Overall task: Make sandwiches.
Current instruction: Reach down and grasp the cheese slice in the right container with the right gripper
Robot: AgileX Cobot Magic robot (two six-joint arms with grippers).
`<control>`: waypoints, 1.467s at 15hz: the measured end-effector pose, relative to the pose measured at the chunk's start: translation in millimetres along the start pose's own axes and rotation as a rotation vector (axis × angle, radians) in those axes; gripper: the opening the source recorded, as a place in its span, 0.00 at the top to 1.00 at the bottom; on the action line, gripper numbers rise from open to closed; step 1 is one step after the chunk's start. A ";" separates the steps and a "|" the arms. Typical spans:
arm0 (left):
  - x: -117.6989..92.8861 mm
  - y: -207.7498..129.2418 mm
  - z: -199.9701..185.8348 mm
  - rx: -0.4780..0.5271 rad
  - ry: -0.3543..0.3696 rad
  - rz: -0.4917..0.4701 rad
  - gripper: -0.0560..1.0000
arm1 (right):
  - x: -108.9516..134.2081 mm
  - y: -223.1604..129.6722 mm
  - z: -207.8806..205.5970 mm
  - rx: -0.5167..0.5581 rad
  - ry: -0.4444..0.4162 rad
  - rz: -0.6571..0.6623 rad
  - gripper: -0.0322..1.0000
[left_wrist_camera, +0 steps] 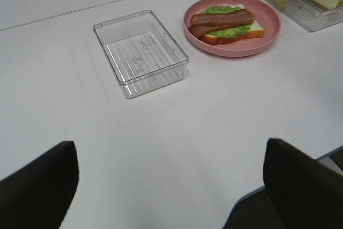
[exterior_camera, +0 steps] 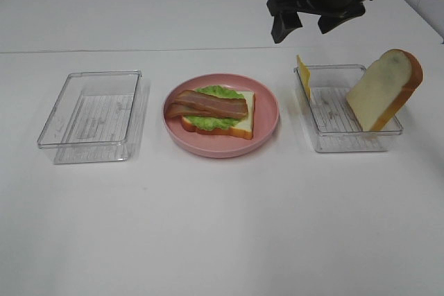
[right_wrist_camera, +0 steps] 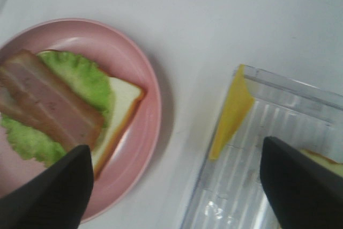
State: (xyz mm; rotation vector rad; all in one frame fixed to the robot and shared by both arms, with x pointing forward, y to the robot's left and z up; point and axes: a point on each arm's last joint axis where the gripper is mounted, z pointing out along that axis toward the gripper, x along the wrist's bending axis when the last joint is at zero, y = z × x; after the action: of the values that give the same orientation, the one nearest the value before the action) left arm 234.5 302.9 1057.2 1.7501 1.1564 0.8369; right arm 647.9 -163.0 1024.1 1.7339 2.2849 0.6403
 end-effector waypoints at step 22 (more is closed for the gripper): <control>0.0 0.0 0.0 0.000 0.000 0.001 0.13 | -42.8 -2.8 85.2 0.139 -0.064 0.113 0.44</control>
State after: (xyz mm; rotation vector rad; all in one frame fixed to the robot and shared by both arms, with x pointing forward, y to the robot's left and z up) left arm 234.5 302.9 1057.2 1.7509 1.1556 0.8375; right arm 692.9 -185.9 943.2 1.9288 2.2486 0.4480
